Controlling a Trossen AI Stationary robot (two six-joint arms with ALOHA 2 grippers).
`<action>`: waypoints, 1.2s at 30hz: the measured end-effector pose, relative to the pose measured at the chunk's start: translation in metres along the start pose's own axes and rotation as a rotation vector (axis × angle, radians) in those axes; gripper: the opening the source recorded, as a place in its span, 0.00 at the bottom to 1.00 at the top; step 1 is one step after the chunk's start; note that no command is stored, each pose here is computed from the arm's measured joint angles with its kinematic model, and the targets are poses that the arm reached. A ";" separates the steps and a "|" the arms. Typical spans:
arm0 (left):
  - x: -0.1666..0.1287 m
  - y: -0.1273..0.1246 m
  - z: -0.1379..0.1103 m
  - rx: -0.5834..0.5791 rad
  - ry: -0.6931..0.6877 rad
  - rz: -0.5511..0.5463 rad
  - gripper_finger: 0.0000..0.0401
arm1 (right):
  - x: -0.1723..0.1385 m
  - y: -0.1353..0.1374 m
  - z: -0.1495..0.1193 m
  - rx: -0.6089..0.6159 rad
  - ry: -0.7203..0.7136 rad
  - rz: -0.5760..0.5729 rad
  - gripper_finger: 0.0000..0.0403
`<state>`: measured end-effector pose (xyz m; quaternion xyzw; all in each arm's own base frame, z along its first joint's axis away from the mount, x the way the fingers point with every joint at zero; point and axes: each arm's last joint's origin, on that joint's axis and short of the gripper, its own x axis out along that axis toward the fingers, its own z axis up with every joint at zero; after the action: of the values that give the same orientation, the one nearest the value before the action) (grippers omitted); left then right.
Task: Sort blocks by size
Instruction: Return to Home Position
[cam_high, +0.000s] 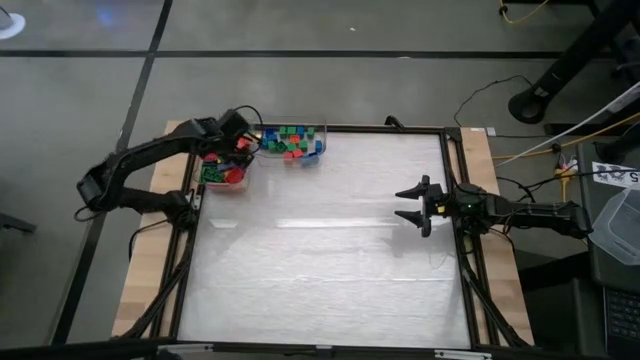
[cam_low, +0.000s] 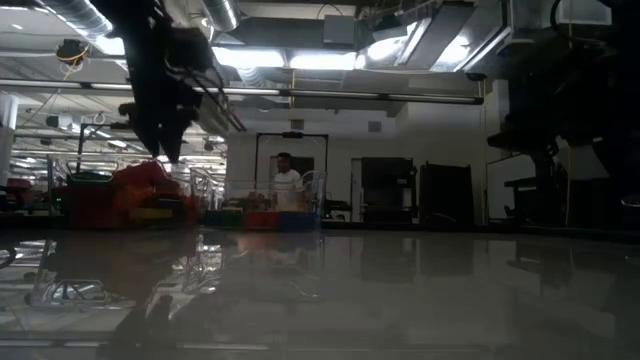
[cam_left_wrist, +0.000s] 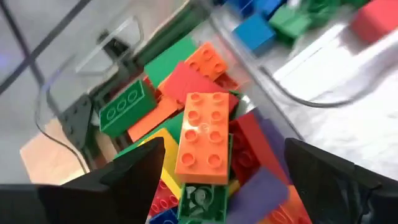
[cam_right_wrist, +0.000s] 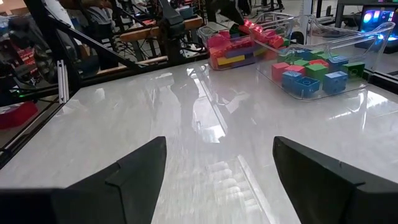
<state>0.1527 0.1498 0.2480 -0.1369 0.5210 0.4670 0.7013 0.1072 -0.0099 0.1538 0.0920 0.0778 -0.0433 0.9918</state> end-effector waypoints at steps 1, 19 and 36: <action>-0.006 0.002 -0.001 0.007 -0.022 -0.012 0.79 | 0.000 0.000 0.000 0.000 0.000 0.000 0.73; -0.095 0.020 -0.085 0.073 -0.728 -0.779 0.79 | 0.000 0.000 0.000 0.000 0.000 0.000 0.73; -0.027 -0.019 -0.143 0.118 -1.008 -1.124 0.79 | 0.000 0.000 0.000 0.000 0.000 0.000 0.73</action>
<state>0.0813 0.0296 0.2054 -0.1141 0.0134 0.0168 0.9932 0.1072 -0.0099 0.1538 0.0920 0.0780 -0.0433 0.9918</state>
